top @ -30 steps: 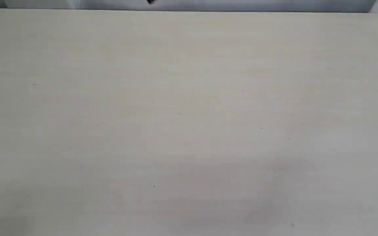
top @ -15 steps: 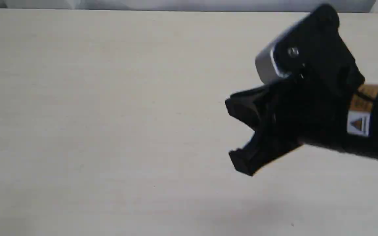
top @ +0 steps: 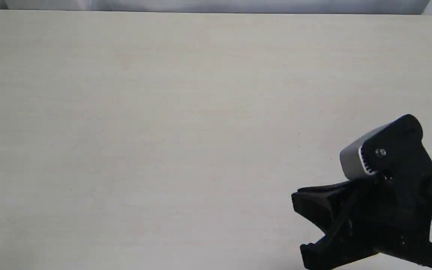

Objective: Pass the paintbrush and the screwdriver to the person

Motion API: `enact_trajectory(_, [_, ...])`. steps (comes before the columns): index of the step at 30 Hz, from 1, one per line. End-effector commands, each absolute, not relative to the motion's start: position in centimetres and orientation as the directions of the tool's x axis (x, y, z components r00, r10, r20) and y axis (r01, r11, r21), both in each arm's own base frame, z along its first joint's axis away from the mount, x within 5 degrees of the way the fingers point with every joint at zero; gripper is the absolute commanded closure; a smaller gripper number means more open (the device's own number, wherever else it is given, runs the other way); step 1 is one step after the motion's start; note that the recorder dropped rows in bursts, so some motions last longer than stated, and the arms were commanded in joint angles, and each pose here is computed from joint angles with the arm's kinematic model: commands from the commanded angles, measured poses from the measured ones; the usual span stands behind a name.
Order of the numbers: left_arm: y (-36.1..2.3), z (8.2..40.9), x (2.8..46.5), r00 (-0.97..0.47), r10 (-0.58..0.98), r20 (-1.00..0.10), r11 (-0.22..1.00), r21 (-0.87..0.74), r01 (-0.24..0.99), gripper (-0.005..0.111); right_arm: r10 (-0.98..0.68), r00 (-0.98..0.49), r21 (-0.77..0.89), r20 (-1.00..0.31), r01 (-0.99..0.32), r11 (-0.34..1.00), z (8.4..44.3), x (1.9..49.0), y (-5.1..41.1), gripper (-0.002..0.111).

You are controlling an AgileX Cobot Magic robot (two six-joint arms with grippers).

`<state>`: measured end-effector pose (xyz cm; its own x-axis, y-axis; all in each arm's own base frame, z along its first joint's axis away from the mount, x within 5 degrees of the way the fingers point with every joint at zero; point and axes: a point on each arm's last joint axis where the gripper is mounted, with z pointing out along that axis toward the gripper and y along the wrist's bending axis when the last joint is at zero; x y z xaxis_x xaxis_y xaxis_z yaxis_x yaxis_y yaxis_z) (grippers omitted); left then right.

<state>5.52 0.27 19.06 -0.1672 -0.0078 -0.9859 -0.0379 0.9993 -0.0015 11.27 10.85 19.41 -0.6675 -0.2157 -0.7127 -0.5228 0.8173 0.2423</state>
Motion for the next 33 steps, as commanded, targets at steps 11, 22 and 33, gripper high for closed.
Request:
enact_trajectory(11, [0.2,19.1,5.5,-0.161,-0.009,-0.987,1.0,-0.004,-0.029,0.107,-0.351,-0.454,0.041,-0.819,-0.657,0.753,20.1,11.8,10.8,0.104])
enact_trajectory(22, [0.2,19.0,5.5,-0.163,-0.011,-0.987,1.0,-0.007,-0.029,0.107,-0.151,-0.334,0.035,-0.93,-0.49,0.871,23.2,12.7,7.4,0.104])
enact_trajectory(33, [0.2,19.0,5.5,-0.163,-0.011,-0.987,1.0,-0.007,-0.029,0.107,-0.043,-0.328,-0.003,-0.944,-0.121,0.993,24.8,9.3,1.1,0.104])
